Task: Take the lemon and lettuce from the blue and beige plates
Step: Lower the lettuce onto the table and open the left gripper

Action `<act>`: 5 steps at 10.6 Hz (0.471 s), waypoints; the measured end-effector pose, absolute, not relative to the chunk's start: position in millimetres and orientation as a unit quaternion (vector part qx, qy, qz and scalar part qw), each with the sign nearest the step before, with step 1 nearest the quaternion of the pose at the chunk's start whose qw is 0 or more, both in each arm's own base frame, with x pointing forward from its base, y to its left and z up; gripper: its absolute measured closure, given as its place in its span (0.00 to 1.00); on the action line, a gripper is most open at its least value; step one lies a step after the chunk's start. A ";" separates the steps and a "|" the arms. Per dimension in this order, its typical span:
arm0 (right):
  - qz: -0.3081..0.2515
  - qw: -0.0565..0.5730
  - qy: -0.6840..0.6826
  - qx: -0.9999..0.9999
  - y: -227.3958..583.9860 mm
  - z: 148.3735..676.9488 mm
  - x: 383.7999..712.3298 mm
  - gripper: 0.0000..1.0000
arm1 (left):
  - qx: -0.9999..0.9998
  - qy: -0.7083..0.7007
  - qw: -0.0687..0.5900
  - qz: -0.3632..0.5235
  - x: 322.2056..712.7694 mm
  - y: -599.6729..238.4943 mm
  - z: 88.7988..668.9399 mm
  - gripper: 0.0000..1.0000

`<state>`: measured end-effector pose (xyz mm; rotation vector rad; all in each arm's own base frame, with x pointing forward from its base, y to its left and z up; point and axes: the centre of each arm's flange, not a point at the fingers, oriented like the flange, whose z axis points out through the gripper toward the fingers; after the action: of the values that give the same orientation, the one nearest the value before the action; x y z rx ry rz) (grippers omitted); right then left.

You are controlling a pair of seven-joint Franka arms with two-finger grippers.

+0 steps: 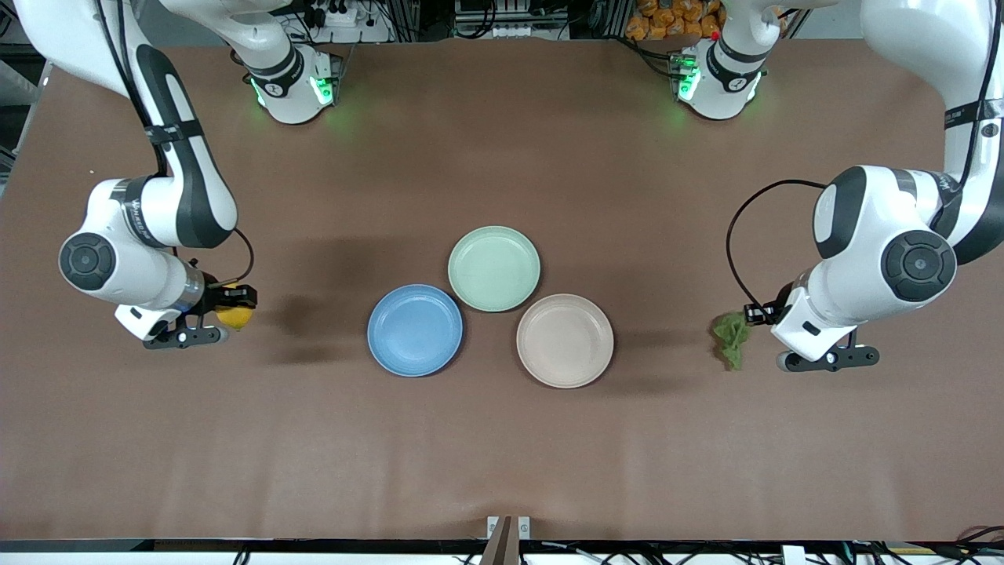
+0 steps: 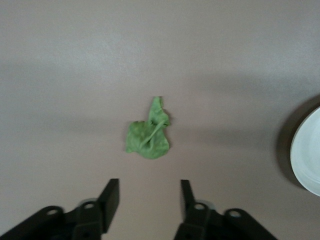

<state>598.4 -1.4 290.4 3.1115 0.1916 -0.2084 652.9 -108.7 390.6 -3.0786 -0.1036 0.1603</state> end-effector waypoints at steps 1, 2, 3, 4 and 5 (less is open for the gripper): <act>-0.058 0.009 0.064 0.996 -8.6 280.6 593.7 0.37 | -0.998 -0.032 0.029 0.055 651.5 -110.4 388.0 0.27; -0.047 0.010 0.064 0.997 -13.3 268.7 587.5 0.37 | -0.997 -0.031 0.029 0.057 650.1 -111.5 385.1 0.14; -0.041 0.011 0.063 0.997 -16.5 258.8 581.2 0.37 | -0.997 -0.030 0.029 0.058 648.4 -112.1 382.1 0.01; -0.040 0.012 0.060 0.997 -20.1 252.5 576.5 0.37 | -0.998 -0.030 0.028 0.054 645.9 -111.9 380.5 0.00; -0.034 0.013 0.057 0.998 -23.8 248.3 573.7 0.37 | -0.998 -0.030 0.026 0.046 641.2 -111.2 380.2 0.00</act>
<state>573.7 -23.8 248.3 3.1096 0.1778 -0.1072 641.2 -111.2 380.2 -3.0840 -0.0912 0.1431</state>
